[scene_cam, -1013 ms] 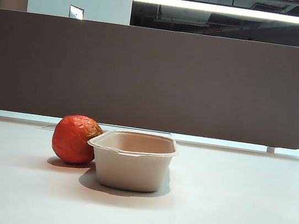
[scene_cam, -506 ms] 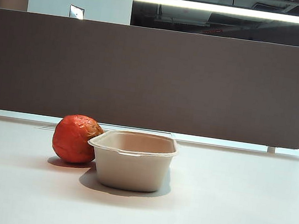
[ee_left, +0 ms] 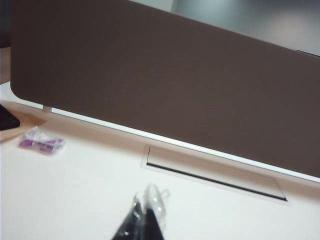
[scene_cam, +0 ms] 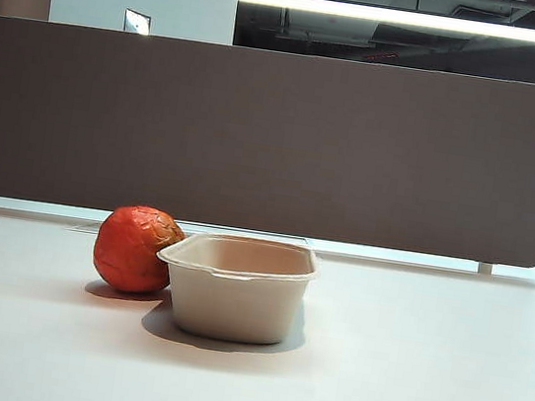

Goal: Pick up the orange and place it into the paper lunchbox.

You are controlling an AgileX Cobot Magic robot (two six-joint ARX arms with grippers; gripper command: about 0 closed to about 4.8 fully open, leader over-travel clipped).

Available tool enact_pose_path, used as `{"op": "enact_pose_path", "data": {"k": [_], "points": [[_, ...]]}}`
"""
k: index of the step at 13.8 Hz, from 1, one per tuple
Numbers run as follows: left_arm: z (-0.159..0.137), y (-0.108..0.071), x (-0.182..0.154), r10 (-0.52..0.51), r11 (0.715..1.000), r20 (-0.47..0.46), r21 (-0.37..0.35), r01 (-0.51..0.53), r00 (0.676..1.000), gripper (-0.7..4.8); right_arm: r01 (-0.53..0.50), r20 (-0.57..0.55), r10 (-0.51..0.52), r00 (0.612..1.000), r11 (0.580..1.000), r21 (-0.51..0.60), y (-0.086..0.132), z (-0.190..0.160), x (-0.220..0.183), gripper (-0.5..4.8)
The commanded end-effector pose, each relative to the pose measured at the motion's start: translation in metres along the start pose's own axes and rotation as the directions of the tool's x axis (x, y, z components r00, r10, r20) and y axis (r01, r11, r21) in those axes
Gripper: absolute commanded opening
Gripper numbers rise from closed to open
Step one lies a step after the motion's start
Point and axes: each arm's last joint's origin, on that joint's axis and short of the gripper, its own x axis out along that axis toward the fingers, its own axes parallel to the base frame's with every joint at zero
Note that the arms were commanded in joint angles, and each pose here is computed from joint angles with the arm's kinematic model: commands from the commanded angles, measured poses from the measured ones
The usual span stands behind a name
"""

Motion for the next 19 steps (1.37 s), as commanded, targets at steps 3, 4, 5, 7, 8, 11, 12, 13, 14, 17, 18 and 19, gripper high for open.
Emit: {"op": "enact_pose_path", "data": {"k": [3,4,5,7,8,11,12,13,14,17,18,19], "points": [[0.042,-0.018,0.049,-0.139,0.986,-0.13,0.069,0.149,0.982,-0.05,-0.081,-0.05,0.081,0.995,0.997,0.006,0.011,0.061,0.025,-0.06],[0.044,-0.02,0.061,-0.188,0.977,-0.158,0.067,0.2,0.969,-0.05,-0.099,-0.059,0.1,0.993,0.995,0.007,0.013,0.068,0.031,-0.06],[0.034,-0.031,0.111,-0.344,0.932,-0.313,-0.001,0.362,0.885,-0.05,-0.154,-0.1,0.155,0.983,0.988,0.015,0.02,0.094,0.062,-0.05],[0.008,-0.066,0.131,-0.523,0.762,-0.448,0.135,0.633,0.725,2.73,-0.196,-0.126,0.197,0.972,0.98,0.023,0.023,0.1,0.078,-0.05],[0.003,-0.07,0.132,-0.543,0.738,-0.464,0.133,0.661,0.7,4.79,-0.222,-0.129,0.223,0.966,0.975,0.026,0.024,0.1,0.077,-0.05],[-0.03,-0.075,0.145,-0.604,0.619,-0.573,0.101,0.779,0.554,4.79,-0.346,-0.352,0.365,0.862,0.931,0.12,0.028,0.079,0.07,-0.05],[-0.033,-0.075,0.147,-0.601,0.62,-0.581,0.094,0.779,0.549,4.79,-0.353,-0.374,0.376,0.848,0.927,0.129,0.029,0.076,0.069,-0.05],[-0.039,-0.074,0.15,-0.593,0.624,-0.599,0.079,0.777,0.537,4.79,-0.374,-0.407,0.397,0.823,0.917,0.14,0.032,0.073,0.067,-0.05],[-0.043,-0.074,0.151,-0.589,0.626,-0.609,0.071,0.777,0.531,4.79,-0.396,-0.424,0.414,0.806,0.908,0.135,0.035,0.071,0.066,-0.05],[-0.06,-0.076,0.159,-0.6,0.558,-0.636,0.103,0.823,0.486,4.79,-0.581,-0.565,0.538,0.626,0.805,0.122,0.066,0.055,0.046,-0.06],[-0.084,-0.074,0.168,-0.592,0.52,-0.676,0.096,0.849,0.44,4.79,-0.609,-0.565,0.562,0.604,0.783,0.128,0.071,0.055,0.044,-0.05],[-0.093,-0.074,0.172,-0.593,0.491,-0.682,0.114,0.864,0.428,4.79,-0.609,-0.565,0.562,0.604,0.783,0.128,0.071,0.055,0.044,-0.05]]}}
